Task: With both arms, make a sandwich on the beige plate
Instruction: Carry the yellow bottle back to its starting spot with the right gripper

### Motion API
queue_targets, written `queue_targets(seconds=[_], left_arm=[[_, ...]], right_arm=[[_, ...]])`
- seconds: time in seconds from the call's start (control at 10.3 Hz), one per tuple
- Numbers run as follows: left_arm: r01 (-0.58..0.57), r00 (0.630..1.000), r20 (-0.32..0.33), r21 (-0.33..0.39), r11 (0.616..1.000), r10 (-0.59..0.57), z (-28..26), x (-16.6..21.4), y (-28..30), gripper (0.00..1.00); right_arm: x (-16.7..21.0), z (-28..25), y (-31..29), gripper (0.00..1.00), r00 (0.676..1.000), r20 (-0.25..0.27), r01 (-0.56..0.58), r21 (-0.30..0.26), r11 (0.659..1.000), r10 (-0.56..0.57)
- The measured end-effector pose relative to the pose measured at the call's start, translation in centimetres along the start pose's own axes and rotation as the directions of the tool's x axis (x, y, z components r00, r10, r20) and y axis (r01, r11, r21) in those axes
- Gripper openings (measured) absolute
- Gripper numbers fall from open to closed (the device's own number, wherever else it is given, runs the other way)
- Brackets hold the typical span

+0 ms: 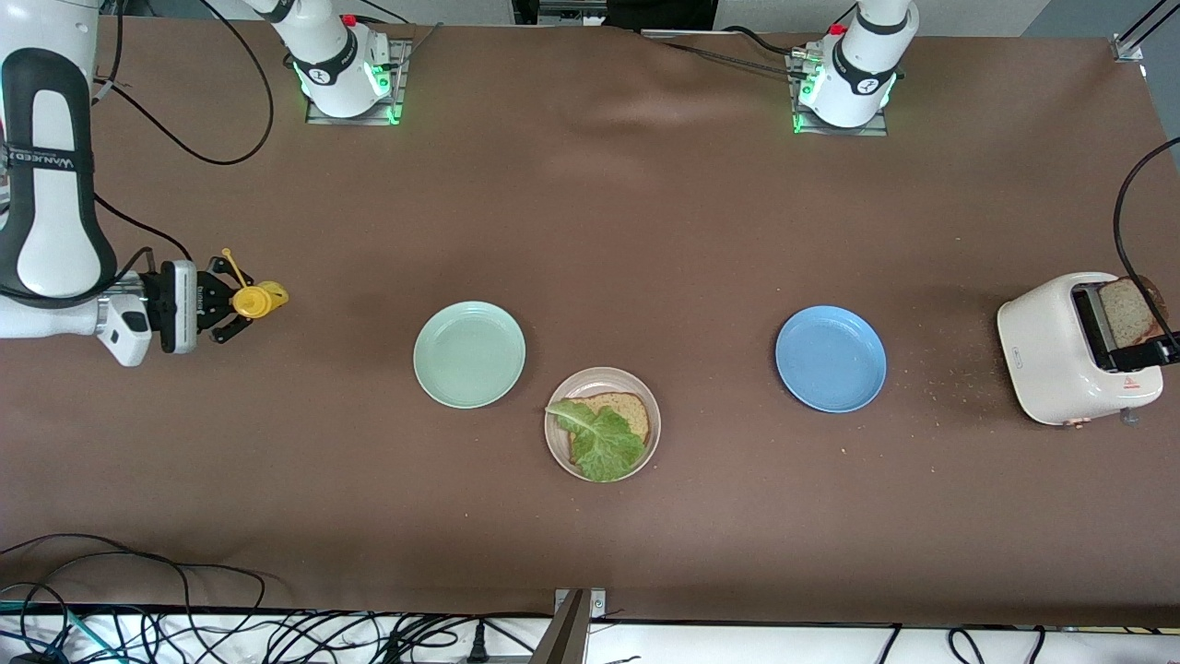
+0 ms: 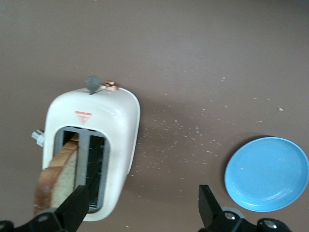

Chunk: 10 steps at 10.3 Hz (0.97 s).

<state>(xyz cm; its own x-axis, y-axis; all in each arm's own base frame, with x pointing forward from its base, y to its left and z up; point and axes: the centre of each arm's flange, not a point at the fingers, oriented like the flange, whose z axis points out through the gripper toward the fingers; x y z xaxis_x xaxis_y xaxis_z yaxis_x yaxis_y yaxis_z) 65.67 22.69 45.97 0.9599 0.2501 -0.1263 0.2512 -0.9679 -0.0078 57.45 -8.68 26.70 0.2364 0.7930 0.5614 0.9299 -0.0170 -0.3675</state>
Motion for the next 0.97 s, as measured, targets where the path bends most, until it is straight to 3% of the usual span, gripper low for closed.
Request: queue_targets(seconds=[0.29,0.58,0.97], left_arm=[[-0.108,0.994,0.010,0.018,0.994,0.107,0.4,-0.5,-5.2,1.00],[-0.132,0.991,0.035,0.029,0.991,0.131,2.5,-0.9,-7.6,1.00],[-0.139,0.990,-0.022,0.048,0.989,0.141,6.7,-1.3,-10.3,1.00]], right_arm=[[-5.4,2.9,-1.7,0.08,0.984,-0.090,0.152,-0.029,0.988,-0.154],[-9.3,5.2,-2.5,0.08,0.955,-0.171,0.231,-0.074,0.970,-0.241],[-10.4,7.3,-2.0,0.08,0.936,-0.201,0.275,-0.092,0.957,-0.288]])
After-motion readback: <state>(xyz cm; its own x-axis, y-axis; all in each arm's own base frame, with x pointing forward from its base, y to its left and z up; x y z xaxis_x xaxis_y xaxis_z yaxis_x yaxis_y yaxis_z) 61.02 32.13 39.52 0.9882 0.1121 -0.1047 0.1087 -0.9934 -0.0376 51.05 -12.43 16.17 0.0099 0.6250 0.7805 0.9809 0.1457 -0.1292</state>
